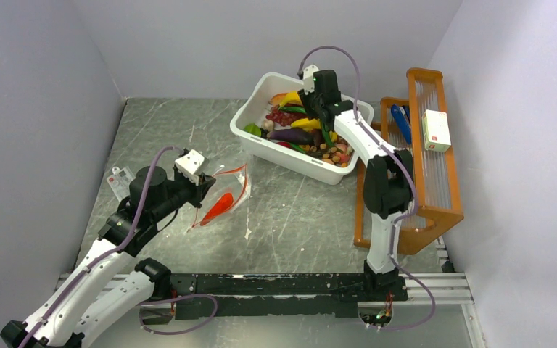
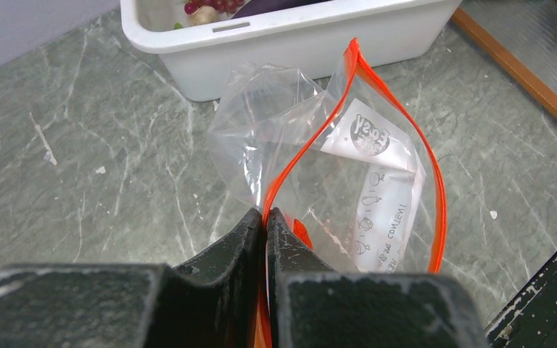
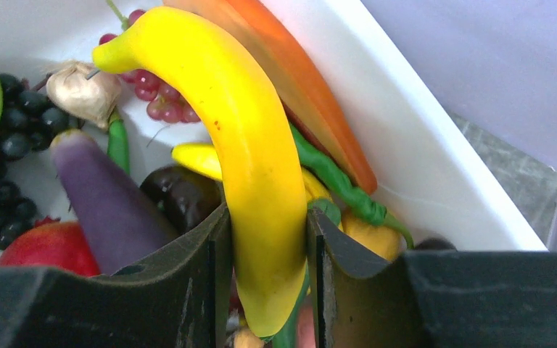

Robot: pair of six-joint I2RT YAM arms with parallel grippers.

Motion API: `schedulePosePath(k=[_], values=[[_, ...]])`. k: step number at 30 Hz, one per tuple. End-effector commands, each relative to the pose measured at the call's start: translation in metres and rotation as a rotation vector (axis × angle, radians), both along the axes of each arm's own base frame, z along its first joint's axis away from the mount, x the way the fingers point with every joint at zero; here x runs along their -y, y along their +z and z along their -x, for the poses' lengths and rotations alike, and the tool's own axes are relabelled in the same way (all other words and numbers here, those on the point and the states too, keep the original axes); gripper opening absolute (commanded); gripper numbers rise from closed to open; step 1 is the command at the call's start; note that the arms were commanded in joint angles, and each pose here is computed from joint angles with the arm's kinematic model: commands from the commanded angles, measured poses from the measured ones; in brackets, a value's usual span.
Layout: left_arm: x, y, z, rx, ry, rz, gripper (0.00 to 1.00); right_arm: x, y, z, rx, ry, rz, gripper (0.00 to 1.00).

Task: Place the food in the zip-top bag and seal the zipper
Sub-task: Pick up the fake fruit from the bin, then place the fake fruit in the zipper food storage bag.

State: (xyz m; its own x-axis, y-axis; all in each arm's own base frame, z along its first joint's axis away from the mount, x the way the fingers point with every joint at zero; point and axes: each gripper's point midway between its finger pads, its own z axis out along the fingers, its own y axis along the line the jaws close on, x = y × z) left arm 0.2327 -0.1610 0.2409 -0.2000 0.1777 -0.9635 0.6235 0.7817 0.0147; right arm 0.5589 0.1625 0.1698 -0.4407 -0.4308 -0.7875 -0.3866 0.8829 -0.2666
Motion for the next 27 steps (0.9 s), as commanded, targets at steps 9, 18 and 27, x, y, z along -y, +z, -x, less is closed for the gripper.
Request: schedulePosePath(k=[9,18,27], values=[[0.001,0.001,-0.004,0.000,0.007,0.012,0.07,-0.032,0.108,0.073,0.279,0.107,-0.032,0.22],[0.003,0.004,-0.003,-0.021,0.014,0.043,0.07,-0.080,0.175,0.151,0.506,0.301,0.016,0.22],[0.016,0.015,0.010,-0.200,-0.005,0.125,0.07,-0.091,0.216,0.233,0.618,0.557,-0.011,0.21]])
